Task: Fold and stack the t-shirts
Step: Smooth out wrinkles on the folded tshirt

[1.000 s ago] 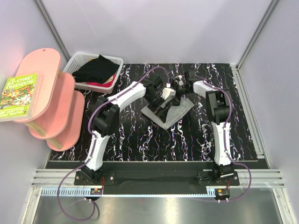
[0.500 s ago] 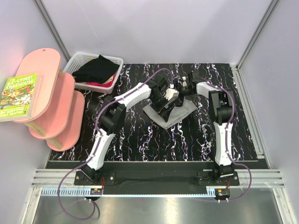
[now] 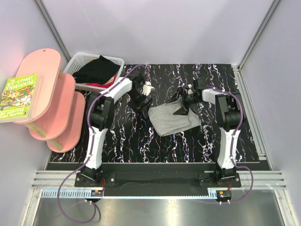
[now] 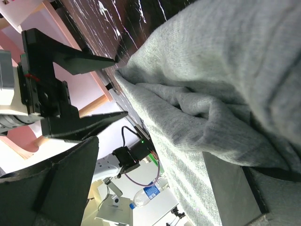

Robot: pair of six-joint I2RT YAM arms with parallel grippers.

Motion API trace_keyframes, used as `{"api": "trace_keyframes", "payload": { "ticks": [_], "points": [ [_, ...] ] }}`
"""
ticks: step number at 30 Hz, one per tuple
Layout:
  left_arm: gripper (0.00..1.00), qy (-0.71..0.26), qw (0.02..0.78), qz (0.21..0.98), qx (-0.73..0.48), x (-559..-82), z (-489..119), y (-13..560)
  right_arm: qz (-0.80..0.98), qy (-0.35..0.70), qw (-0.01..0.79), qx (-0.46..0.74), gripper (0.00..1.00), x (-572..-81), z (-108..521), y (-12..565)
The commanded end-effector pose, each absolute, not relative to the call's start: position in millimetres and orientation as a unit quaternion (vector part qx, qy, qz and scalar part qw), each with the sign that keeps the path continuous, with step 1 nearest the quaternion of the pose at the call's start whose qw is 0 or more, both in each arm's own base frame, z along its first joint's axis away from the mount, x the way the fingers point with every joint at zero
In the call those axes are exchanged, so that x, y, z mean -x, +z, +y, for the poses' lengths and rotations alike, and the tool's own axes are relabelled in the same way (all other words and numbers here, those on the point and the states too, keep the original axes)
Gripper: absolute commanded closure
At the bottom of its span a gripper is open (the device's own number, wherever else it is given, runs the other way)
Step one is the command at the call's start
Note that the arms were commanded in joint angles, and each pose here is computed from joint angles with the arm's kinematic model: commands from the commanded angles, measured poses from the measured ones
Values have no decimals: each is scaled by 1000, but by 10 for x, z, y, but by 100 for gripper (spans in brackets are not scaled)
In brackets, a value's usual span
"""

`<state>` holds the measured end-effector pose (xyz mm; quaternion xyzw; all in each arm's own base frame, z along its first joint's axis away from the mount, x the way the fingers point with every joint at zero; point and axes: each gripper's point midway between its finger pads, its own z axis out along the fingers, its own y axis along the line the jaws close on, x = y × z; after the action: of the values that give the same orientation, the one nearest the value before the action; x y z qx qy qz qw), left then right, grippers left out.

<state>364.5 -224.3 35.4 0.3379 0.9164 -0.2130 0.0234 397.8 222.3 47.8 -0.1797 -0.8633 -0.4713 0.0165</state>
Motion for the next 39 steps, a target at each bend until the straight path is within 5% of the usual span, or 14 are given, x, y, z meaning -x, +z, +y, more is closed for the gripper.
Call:
{"api": "trace_keyframes", "payload": {
  "ticks": [1,12,25,39],
  "points": [
    [1,-208,38,904,-371,-3439,-2425,692,-892,-406,-2,197,1,-3942,2048,198],
    [1,-310,117,853,-403,-3082,-2835,1774,-881,-421,-131,169,0,-4273,1976,1269],
    [1,-314,-6,846,-431,-2730,-3277,914,-890,-359,-119,256,0,-4249,1071,623],
    [1,-214,-12,869,-446,-3104,-2975,226,-898,-317,-84,295,0,-4034,723,101]
  ]
}}
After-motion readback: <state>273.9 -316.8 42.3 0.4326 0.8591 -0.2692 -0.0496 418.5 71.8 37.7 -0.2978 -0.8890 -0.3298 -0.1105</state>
